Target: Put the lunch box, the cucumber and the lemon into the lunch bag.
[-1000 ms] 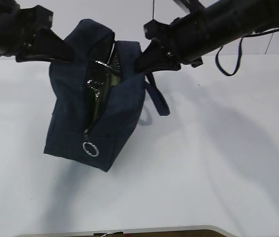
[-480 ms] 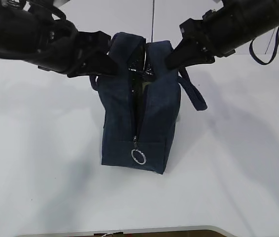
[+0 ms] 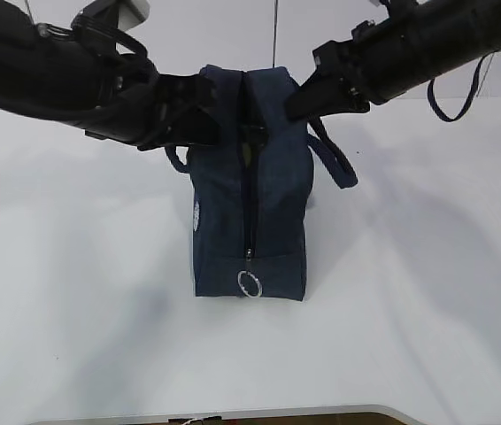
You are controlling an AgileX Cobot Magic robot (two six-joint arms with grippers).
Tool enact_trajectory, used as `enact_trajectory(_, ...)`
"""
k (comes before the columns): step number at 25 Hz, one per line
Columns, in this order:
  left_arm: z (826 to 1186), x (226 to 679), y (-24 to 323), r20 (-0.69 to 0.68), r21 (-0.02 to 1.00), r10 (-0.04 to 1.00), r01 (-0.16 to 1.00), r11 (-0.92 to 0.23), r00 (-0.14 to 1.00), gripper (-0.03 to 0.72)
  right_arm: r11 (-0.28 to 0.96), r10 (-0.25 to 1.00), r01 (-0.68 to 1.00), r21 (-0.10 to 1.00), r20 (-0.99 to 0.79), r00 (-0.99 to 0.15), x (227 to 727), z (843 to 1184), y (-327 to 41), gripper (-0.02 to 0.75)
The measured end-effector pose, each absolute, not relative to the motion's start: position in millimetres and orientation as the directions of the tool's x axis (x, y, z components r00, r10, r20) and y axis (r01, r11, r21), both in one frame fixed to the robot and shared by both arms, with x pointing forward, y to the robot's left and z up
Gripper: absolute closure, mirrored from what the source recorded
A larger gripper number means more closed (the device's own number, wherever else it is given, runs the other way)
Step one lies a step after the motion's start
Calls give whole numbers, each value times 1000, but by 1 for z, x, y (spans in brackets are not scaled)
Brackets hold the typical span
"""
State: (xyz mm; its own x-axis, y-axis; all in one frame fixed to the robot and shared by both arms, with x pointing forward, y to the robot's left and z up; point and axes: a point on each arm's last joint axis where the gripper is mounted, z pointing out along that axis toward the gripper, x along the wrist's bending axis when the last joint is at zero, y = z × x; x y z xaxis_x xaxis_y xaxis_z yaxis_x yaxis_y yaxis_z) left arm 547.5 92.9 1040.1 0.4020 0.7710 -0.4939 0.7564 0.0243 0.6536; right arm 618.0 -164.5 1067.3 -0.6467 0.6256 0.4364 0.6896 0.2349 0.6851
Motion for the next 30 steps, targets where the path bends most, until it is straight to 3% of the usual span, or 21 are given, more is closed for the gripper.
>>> enact_trajectory(22,1036,554,94,-460,682,796,730,34,393,674,209,616,648,732,416,-669,634,1050,-161,721)
enact_trajectory(24,1036,554,94,-457,684,797,729,31,395,674,219,607,642,735,413,-679,633,1050,-160,667)
enact_trajectory(28,1035,554,94,-451,686,798,727,24,399,674,233,579,643,730,427,-695,630,1050,-159,461)
enact_trajectory(30,1035,554,94,-451,687,798,727,24,400,674,247,556,648,721,442,-704,627,1050,-158,406)
